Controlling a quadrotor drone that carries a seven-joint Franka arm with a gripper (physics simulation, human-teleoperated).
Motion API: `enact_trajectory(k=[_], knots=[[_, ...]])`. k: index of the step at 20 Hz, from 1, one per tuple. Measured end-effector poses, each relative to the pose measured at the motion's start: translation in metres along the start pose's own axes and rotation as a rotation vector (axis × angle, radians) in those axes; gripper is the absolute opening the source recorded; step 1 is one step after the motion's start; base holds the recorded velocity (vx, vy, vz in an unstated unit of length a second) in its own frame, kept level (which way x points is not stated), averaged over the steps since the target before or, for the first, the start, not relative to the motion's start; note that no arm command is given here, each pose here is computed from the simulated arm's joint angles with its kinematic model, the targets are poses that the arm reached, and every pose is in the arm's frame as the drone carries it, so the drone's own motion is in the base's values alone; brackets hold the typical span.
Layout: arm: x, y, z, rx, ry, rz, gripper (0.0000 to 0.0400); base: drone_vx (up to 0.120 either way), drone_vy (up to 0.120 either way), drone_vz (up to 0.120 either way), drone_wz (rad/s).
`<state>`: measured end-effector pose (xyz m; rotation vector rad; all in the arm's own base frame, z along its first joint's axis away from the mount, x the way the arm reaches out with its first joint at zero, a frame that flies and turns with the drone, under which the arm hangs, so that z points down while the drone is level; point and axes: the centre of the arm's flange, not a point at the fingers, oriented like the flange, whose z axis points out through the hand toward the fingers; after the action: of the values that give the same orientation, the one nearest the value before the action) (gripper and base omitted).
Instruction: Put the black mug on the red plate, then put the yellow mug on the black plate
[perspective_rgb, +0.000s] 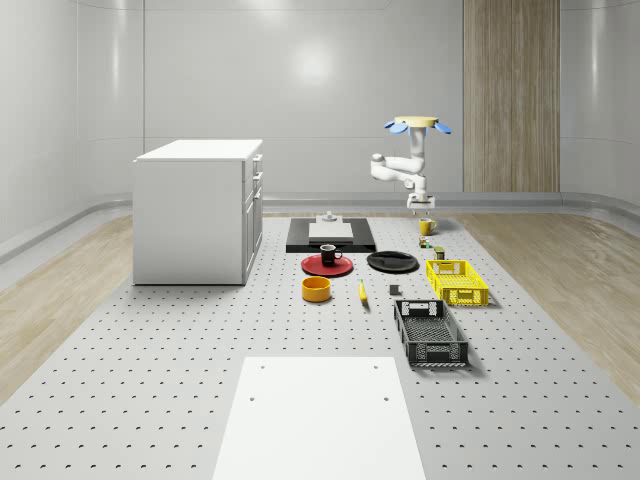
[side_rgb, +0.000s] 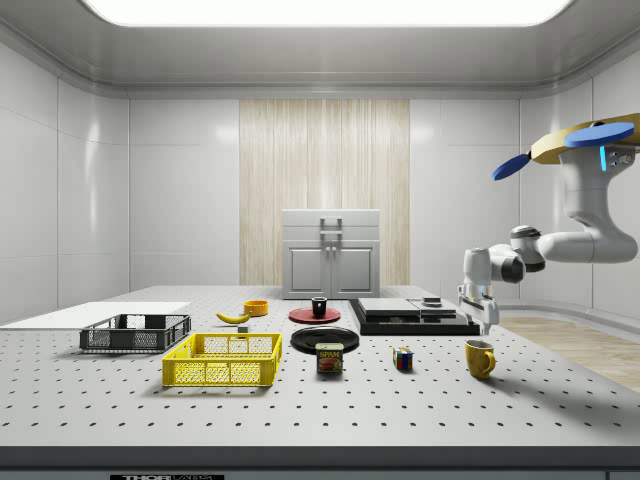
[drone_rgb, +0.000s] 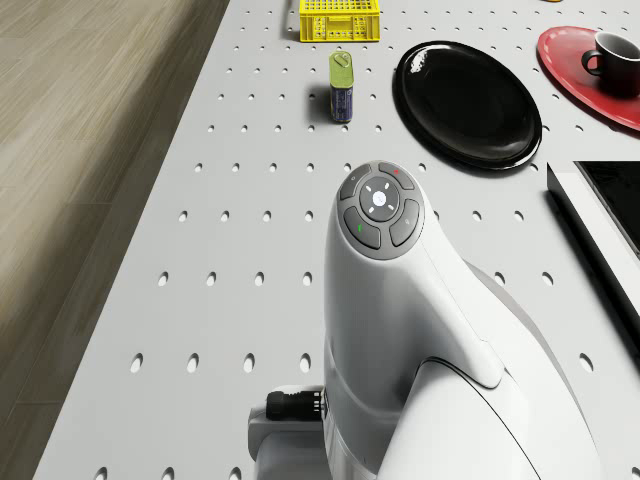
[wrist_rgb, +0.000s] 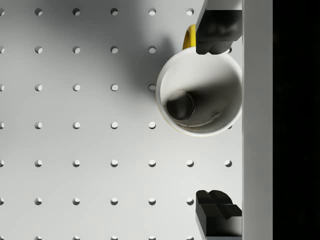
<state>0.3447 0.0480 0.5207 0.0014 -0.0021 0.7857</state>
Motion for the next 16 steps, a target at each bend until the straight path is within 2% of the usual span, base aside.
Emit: enact_trajectory(k=[7, 16], knots=[[0.007, 0.007, 0.005, 0.000, 0.000, 0.000, 0.0400, 0.000, 0.000, 0.000, 0.000], [0.009, 0.009, 0.041, 0.000, 0.000, 0.000, 0.0400, 0.000, 0.000, 0.000, 0.000]])
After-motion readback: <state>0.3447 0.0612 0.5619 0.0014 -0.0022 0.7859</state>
